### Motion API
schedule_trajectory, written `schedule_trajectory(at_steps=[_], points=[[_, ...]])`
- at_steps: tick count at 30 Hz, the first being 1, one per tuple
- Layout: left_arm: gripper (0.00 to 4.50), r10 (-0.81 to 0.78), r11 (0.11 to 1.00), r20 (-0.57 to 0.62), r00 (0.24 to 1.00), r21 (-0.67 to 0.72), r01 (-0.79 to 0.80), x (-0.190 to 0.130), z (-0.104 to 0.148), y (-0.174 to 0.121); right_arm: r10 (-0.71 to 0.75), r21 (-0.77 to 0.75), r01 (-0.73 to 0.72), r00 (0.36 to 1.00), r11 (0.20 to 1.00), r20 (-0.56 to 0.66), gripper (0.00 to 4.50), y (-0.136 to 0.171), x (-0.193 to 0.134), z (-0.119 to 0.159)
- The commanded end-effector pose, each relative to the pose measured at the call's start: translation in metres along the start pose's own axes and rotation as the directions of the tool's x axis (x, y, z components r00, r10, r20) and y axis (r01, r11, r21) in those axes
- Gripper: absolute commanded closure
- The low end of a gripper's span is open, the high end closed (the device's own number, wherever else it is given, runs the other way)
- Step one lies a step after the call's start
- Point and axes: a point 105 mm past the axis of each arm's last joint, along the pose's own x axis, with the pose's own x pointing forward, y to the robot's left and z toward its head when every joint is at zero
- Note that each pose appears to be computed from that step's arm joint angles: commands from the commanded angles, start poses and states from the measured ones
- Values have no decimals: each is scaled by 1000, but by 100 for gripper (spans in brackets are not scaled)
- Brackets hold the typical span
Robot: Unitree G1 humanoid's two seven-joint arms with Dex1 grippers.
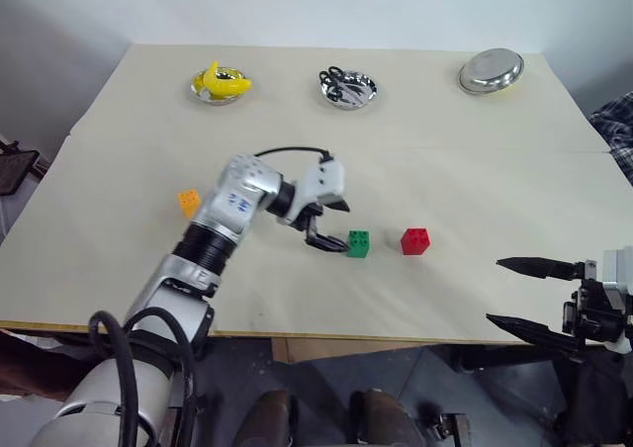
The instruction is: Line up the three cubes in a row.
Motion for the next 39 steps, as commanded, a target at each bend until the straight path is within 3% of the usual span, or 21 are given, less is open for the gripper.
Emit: schedule_trajectory(at_steps=[1,4,9,12,16,22,25,31,34,39], points=[[3,21,992,148,989,116,-38,-38,24,1,-6,17,5,999,1000,52,0,-4,5,7],[3,145,971,257,955,146,-187,-95,6,-6,18,8,-20,990,1000,141,0,-6,22,16],[3,394,907,254,883,47,-418,-152,-34,-32,64,-23,-61,974,998,216,0,-4,41,24],[3,601,792,232,765,-44,-609,-189,-52,-52,77,-51,-67,968,996,237,0,-6,45,28],[3,832,555,124,541,-156,-817,-238,-90,-88,102,-77,-87,970,993,221,0,-9,46,26],[3,938,318,-45,343,-276,-907,-263,-138,-144,140,-115,-115,963,987,231,0,-9,55,24],[3,943,273,-103,317,-304,-913,-265,-154,-161,135,-147,-101,960,984,246,0,-11,58,23],[3,929,303,-90,359,-371,-878,-253,-157,-166,129,-165,-90,961,982,244,0,-15,58,20],[3,927,323,-69,370,-355,-877,-248,-152,-152,122,-167,-83,963,982,239,0,-17,56,22],[3,872,442,-52,486,-340,-830,-233,-151,-122,126,-149,-97,973,984,195,0,-16,50,19]])
